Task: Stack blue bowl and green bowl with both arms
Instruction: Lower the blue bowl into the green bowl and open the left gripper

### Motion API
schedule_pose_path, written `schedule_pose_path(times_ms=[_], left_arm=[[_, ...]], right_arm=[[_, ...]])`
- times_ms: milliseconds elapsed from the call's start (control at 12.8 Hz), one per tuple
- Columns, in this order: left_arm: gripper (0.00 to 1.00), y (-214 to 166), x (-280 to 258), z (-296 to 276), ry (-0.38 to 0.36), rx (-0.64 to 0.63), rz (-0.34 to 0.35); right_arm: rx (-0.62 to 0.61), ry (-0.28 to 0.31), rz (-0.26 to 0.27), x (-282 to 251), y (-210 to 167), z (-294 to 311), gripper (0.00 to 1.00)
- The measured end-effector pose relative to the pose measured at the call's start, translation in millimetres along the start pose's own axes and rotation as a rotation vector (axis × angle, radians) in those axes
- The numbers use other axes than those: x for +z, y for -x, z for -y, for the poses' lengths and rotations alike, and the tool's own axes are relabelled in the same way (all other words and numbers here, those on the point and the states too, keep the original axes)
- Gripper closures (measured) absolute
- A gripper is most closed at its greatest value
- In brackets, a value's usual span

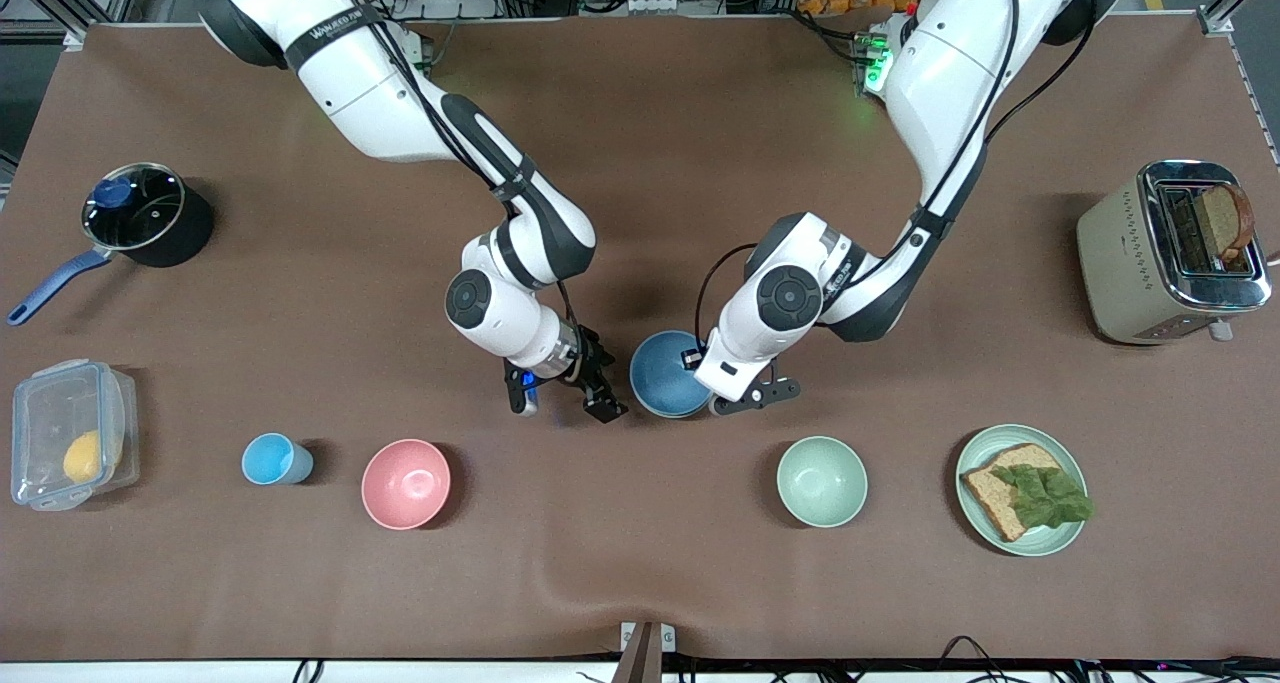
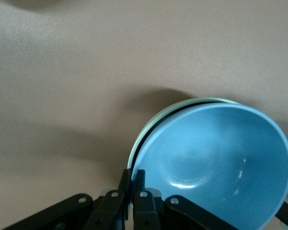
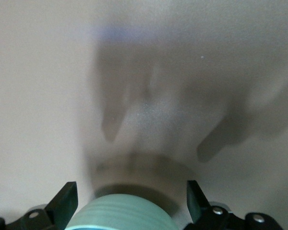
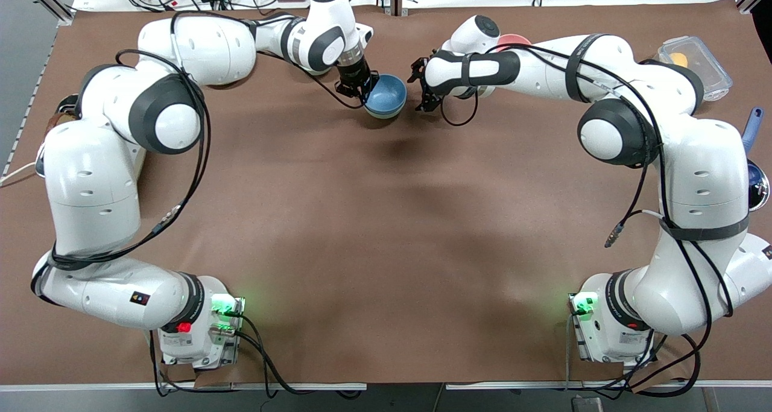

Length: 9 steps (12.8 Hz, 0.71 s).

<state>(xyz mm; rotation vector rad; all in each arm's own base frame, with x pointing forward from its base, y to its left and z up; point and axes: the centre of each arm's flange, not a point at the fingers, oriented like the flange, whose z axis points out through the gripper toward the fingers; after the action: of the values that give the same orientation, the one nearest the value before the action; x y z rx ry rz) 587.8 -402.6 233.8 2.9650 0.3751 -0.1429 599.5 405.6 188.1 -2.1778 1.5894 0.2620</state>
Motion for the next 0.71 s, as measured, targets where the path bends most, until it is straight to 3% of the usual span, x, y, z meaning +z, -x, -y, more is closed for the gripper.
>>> schedule_pose_path(times_ms=[157,706], left_arm=[[0.89,-0.2,0.1,-0.5,0.003,0.000,-0.002],[0.19,-4.0,-1.1,-2.6,0.020,-0.002,-0.014]], right_arm=[[0.000,0.000,0.000,0.0,0.0,0.0,0.00],[-0.004,-0.005,0.002,-1.4,2.9,2.0,0.00]])
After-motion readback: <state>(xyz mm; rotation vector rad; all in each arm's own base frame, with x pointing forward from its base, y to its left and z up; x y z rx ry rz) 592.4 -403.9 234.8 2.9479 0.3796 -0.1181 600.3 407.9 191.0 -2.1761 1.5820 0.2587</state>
